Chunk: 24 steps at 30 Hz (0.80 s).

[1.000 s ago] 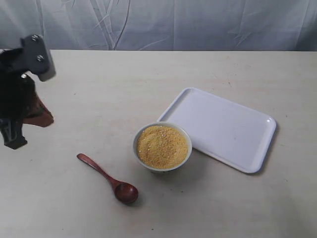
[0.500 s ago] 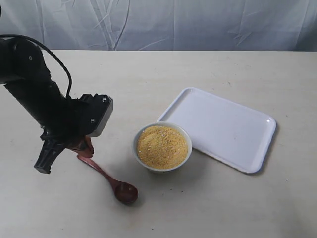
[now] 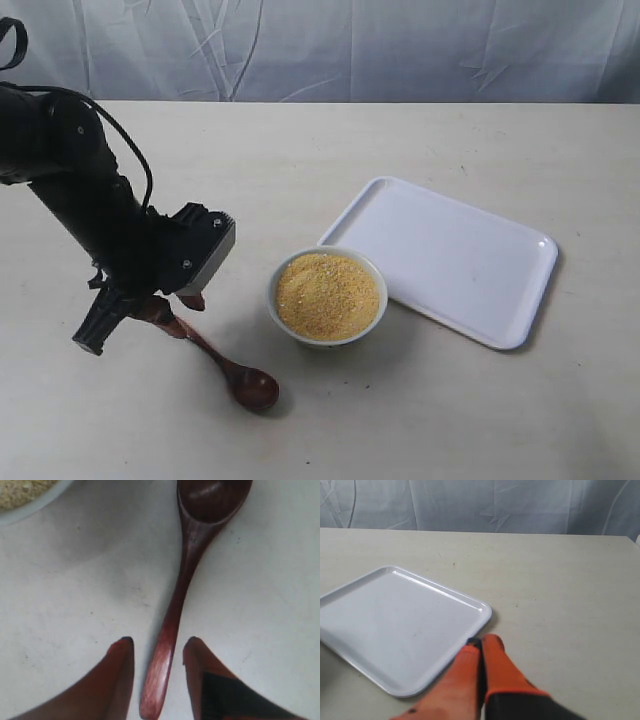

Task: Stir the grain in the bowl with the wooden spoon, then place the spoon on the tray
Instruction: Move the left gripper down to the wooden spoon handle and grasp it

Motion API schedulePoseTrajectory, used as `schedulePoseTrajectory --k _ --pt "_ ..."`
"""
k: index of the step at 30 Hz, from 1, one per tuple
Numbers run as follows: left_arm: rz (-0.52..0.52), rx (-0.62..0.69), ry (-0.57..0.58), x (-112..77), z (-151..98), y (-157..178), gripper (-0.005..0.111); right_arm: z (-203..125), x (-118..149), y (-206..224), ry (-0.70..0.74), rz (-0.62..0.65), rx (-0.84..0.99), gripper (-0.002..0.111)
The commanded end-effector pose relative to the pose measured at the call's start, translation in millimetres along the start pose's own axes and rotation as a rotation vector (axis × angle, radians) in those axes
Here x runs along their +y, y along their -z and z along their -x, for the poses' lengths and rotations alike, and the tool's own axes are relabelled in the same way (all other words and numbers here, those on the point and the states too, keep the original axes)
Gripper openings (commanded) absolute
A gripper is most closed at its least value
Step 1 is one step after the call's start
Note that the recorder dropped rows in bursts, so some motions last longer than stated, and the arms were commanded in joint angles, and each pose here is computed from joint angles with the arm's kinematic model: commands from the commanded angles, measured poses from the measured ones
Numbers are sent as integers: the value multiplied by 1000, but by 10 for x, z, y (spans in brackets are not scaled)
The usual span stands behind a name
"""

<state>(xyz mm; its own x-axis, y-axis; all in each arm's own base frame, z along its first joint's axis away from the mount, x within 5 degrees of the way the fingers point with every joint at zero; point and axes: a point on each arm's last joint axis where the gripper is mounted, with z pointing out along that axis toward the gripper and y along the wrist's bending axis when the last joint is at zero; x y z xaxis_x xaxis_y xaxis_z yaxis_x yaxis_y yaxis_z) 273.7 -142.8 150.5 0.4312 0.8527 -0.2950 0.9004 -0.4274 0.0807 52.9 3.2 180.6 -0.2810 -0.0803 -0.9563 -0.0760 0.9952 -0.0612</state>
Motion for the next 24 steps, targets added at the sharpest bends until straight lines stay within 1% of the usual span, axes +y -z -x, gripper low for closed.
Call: schedulePoseTrajectory --k 1,5,14,18,21,22,23,24 --pt "-8 15 -48 29 70 -132 36 0 0 -1 2 -1 -15 0" --pt "-7 32 -75 49 110 -229 36 0 0 -1 2 -1 -15 0" --pt "-49 60 -105 30 61 -303 36 0 0 -1 2 -1 -15 0" --pt "-56 68 -110 26 49 -315 33 0 0 -1 2 -1 -15 0" --pt "-63 70 -107 23 44 -327 26 0 0 -1 2 -1 -15 0" --pt "-64 69 -107 21 45 -326 21 0 0 -1 2 -1 -15 0" --pt "-68 68 -108 18 45 -326 12 0 0 -1 2 -1 -15 0" --pt "-69 68 -108 16 47 -320 7 0 0 -1 2 -1 -15 0"
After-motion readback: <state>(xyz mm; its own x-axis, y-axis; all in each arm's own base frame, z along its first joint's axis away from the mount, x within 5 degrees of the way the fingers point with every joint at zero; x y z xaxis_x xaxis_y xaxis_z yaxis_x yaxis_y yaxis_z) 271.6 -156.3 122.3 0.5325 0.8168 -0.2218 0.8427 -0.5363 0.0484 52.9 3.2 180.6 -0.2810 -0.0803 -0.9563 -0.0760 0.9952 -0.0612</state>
